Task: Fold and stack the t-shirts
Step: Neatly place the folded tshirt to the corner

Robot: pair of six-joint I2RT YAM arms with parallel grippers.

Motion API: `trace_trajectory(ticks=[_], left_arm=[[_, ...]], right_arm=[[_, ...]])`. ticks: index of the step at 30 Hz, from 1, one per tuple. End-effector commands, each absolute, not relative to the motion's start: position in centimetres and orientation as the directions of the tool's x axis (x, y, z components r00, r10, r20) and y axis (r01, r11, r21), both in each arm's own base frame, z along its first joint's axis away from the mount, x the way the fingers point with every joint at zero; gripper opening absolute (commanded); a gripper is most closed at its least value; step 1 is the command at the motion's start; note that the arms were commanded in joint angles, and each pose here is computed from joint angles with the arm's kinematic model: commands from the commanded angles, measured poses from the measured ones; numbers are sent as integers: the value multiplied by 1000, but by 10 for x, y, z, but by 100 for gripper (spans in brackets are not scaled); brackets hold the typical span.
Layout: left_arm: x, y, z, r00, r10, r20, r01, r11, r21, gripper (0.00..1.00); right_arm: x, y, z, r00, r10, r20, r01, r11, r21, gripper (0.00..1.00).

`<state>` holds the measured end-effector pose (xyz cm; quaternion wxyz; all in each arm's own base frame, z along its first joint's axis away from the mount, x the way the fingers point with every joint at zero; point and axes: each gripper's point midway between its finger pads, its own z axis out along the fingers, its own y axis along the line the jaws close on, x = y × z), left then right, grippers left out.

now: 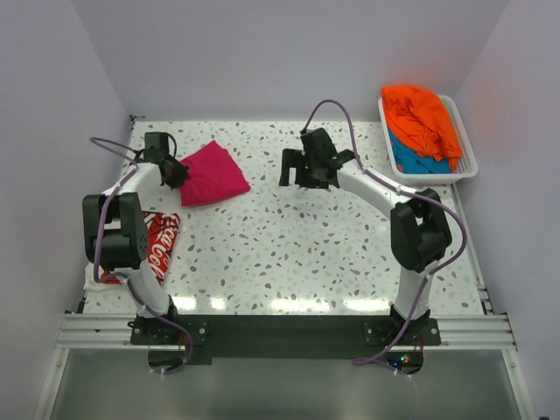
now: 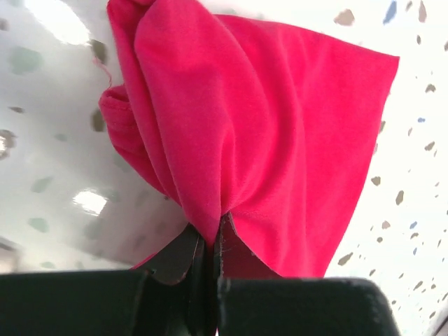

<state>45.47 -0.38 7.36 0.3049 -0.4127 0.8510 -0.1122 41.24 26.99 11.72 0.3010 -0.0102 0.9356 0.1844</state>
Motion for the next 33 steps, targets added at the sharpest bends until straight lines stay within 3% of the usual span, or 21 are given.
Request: trace_trajectory(ticks=[1, 19, 33], left_arm=[[454, 19, 91, -391, -815, -428, -662, 572, -484, 0], [435, 75, 101, -203, -897, -393, -751, 401, -525, 0], [428, 91, 116, -134, -906, -402, -767, 352, -537, 0]], right_arm=[[412, 280, 150, -775, 119, -620, -168, 908, 385, 99], [406, 279, 148, -779, 108, -618, -170, 911, 375, 99], [404, 278, 150, -778, 109, -618, -171, 911, 375, 99]])
